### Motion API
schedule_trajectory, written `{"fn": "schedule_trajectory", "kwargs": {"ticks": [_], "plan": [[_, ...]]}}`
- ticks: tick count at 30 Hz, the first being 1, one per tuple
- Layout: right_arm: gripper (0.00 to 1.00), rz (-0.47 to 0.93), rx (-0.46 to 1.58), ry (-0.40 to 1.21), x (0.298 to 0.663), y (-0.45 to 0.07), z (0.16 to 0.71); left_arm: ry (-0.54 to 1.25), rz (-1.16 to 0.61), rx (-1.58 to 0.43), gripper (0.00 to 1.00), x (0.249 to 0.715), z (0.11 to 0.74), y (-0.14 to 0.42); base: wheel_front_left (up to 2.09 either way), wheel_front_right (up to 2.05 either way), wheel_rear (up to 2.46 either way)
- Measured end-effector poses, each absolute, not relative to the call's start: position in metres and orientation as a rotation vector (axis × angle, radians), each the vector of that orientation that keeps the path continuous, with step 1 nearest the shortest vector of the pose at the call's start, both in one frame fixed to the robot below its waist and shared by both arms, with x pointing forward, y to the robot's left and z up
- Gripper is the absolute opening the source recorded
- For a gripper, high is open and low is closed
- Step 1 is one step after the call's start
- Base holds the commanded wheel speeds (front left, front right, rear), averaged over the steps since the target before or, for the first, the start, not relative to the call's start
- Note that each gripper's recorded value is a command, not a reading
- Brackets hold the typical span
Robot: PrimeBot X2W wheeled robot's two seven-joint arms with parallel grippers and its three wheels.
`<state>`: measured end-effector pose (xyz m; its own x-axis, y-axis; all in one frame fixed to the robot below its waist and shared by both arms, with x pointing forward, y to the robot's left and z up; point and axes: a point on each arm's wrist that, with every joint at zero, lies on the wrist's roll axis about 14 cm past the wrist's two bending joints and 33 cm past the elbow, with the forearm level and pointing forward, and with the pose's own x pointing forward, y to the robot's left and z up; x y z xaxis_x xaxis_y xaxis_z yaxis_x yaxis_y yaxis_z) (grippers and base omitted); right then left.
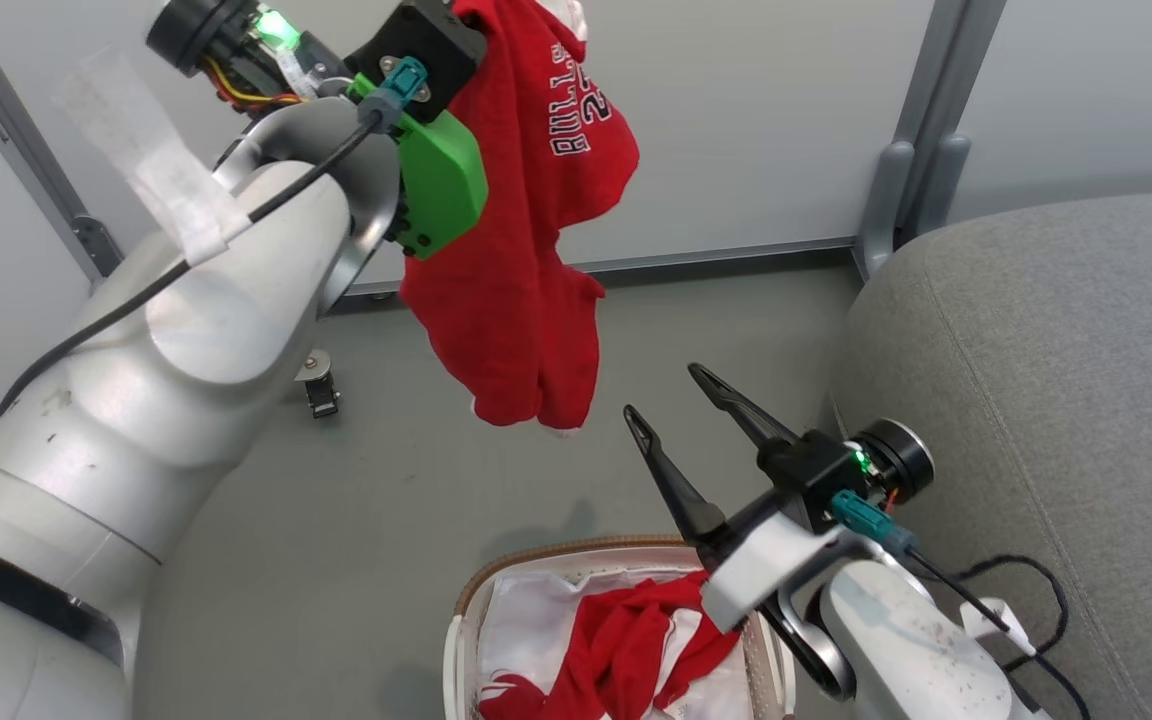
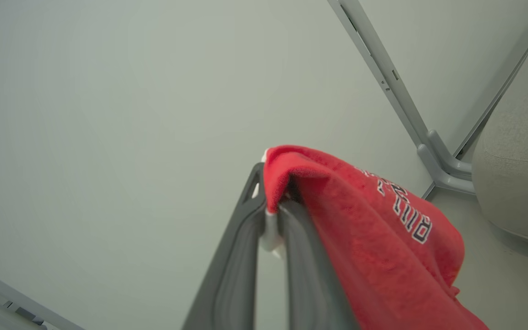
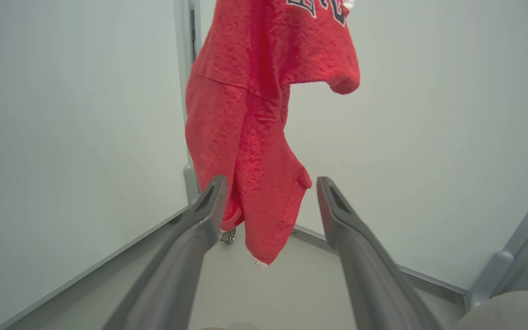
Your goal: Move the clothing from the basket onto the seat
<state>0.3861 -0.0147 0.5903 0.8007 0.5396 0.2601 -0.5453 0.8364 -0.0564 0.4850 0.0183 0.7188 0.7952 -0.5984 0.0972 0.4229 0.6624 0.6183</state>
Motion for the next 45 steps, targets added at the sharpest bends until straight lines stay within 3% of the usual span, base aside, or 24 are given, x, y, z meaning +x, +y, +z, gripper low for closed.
{"fn": "schedule_trajectory", "kwargs": {"ticks": [8, 16, 17, 18, 19, 28, 29, 30, 32, 33, 34, 45], "plan": [[1.0, 0.728, -0.013, -0.309, 0.398, 0.031, 0.613, -0.339, -0.644, 0.615, 0.0, 0.468, 0.725, -0.004, 0.0, 0.0, 0.0], [0.98, 0.731, -0.016, -0.306, 0.415, 0.038, 0.62, -0.376, -0.726, 0.617, 0.0, 0.445, 0.727, -0.026, 0.0, 0.0, 0.0], [0.44, 0.73, -0.016, -0.307, 0.417, 0.038, 0.621, -0.377, -0.73, 0.62, 0.0, 0.443, 0.727, -0.027, 0.0, 0.0, 0.0], [0.29, 0.731, -0.017, -0.306, 0.418, 0.039, 0.621, -0.376, -0.732, 0.622, 0.0, 0.442, 0.726, -0.027, 0.0, 0.0, 0.0], [0.0, 0.732, -0.017, -0.303, 0.419, 0.039, 0.62, -0.376, -0.737, 0.623, 0.0, 0.441, 0.726, -0.028, 0.0, 0.0, 0.0], [0.0, 0.703, -0.007, -0.319, 0.427, 0.032, 0.627, -0.328, -0.709, 0.578, 0.0, 0.447, 0.714, -0.013, 0.0, 0.0, 0.0], [0.0, 0.697, -0.006, -0.325, 0.428, 0.03, 0.629, -0.313, -0.703, 0.557, 0.11, 0.449, 0.71, -0.009, 0.0, 0.0, 0.0], [0.0, 0.688, -0.004, -0.332, 0.429, 0.027, 0.631, -0.294, -0.695, 0.543, 0.14, 0.452, 0.705, -0.005, 0.0, 0.0, 0.0], [0.0, 0.668, 0.001, -0.342, 0.432, 0.021, 0.635, -0.253, -0.679, 0.525, 0.4, 0.457, 0.691, 0.005, 0.0, 0.0, 0.0], [0.0, 0.656, 0.001, -0.346, 0.434, 0.017, 0.637, -0.232, -0.67, 0.516, 0.76, 0.459, 0.684, 0.01, 0.0, 0.0, 0.0], [0.0, 0.644, 0.002, -0.351, 0.435, 0.013, 0.638, -0.216, -0.66, 0.503, 1.0, 0.461, 0.677, 0.016, 0.0, 0.0, 0.0], [0.0, 0.512, -0.007, -0.388, 0.453, -0.027, 0.65, -0.11, -0.626, 0.344, 1.0, 0.457, 0.609, 0.043, 0.0, 0.0, 0.0]]}}
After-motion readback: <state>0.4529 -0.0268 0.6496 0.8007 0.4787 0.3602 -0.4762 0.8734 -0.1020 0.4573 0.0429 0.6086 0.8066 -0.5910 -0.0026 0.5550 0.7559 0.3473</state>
